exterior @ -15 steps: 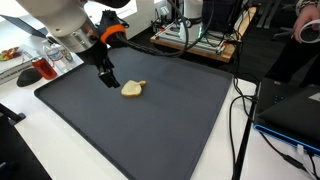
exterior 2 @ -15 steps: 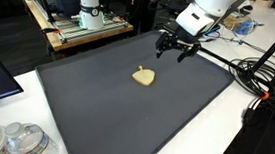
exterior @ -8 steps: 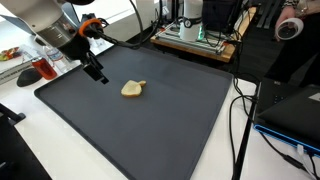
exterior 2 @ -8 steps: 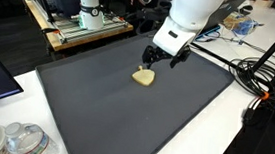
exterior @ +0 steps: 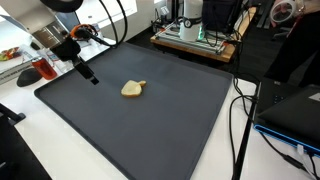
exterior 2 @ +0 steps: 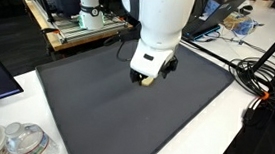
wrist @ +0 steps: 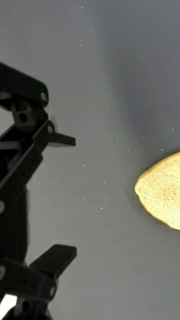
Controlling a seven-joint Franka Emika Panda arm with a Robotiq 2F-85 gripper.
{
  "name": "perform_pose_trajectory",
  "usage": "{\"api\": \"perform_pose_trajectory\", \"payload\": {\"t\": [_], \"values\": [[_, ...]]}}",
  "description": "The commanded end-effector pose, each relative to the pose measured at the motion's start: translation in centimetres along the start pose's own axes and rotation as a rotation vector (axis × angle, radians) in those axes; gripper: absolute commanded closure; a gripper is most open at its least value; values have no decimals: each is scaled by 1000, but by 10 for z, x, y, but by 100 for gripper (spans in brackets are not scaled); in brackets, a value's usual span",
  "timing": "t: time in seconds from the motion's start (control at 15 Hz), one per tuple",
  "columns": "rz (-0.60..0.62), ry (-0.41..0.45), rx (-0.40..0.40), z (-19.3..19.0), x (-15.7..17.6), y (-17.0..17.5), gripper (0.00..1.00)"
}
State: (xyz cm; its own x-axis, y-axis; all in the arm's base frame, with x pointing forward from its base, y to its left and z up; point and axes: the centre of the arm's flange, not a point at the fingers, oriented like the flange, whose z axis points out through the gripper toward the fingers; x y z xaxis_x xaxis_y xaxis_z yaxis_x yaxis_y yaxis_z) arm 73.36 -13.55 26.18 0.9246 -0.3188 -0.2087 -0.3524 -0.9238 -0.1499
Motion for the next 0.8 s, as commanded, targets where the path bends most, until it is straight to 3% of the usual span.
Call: {"api": "perform_pose_trajectory", "payload": {"t": [0.0, 0.27, 0.73], "values": [[-99, 45, 78, 11, -17, 25, 0], [-190, 84, 148, 31, -34, 54, 0], [-322, 145, 203, 48, -86, 90, 0]]}}
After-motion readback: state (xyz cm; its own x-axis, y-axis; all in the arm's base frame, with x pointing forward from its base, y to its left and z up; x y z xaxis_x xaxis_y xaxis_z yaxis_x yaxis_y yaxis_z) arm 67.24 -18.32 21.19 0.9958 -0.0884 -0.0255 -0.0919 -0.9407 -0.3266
